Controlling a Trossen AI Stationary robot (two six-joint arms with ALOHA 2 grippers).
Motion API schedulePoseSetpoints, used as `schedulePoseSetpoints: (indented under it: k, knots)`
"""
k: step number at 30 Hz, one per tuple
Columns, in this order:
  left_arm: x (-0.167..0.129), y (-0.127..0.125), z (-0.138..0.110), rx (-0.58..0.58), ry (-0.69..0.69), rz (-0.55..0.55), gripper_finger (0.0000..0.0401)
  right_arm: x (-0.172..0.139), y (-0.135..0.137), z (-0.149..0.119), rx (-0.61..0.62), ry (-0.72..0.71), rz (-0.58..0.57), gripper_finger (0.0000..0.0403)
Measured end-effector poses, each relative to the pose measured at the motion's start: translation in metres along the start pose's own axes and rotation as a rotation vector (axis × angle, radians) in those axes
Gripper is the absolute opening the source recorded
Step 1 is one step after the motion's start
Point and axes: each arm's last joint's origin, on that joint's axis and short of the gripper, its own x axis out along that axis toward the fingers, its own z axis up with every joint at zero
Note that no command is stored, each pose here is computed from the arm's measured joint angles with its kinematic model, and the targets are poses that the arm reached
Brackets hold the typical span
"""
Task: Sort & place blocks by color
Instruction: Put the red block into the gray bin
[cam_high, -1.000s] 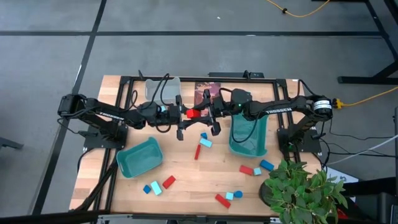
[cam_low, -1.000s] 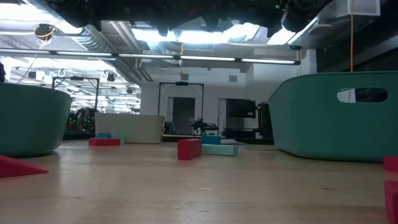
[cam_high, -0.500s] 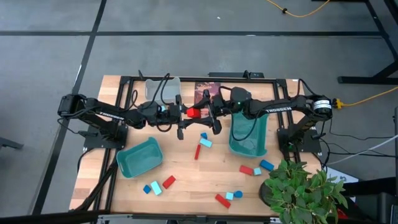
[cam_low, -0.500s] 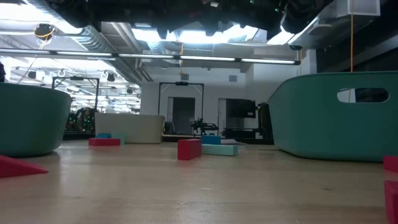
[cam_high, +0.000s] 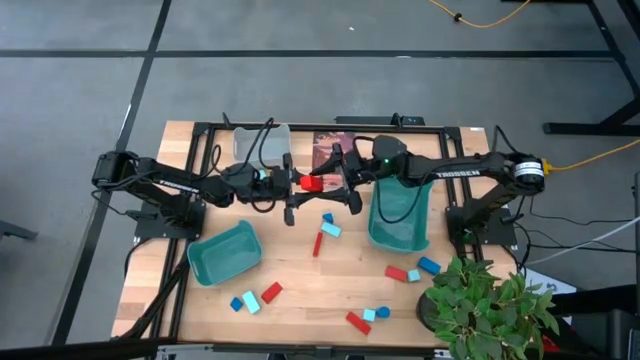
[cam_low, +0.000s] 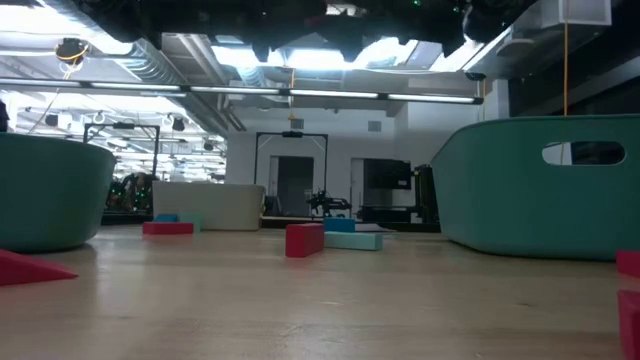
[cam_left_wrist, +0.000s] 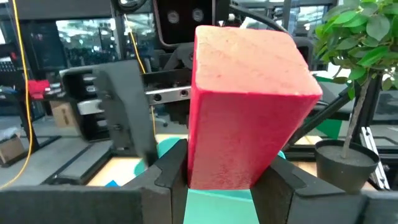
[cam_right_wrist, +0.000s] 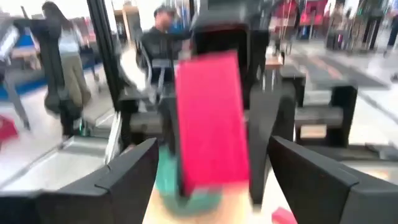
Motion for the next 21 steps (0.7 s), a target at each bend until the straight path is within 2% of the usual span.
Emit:
schedulePoseSetpoints:
  k: [3,11,14,21]
  knots:
    - [-0.005,0.002,0.007,-0.012,0.008,-0.014,0.0124,-0.008,0.004,0.004,-0.005,0.035,-0.001,0.0307]
    - [-0.027,0.011,0.026,-0.014,0.069,-0.009,0.0124,-0.045,0.019,0.008,-0.041,0.015,-0.030,0.0307]
    - [-0.035,0.015,0.028,-0.011,0.116,0.006,0.0124,-0.062,0.026,0.005,-0.042,-0.009,-0.067,0.0307]
    - [-0.044,0.021,0.026,-0.004,0.155,0.033,0.0124,-0.091,0.041,0.005,-0.054,-0.064,-0.070,0.0307]
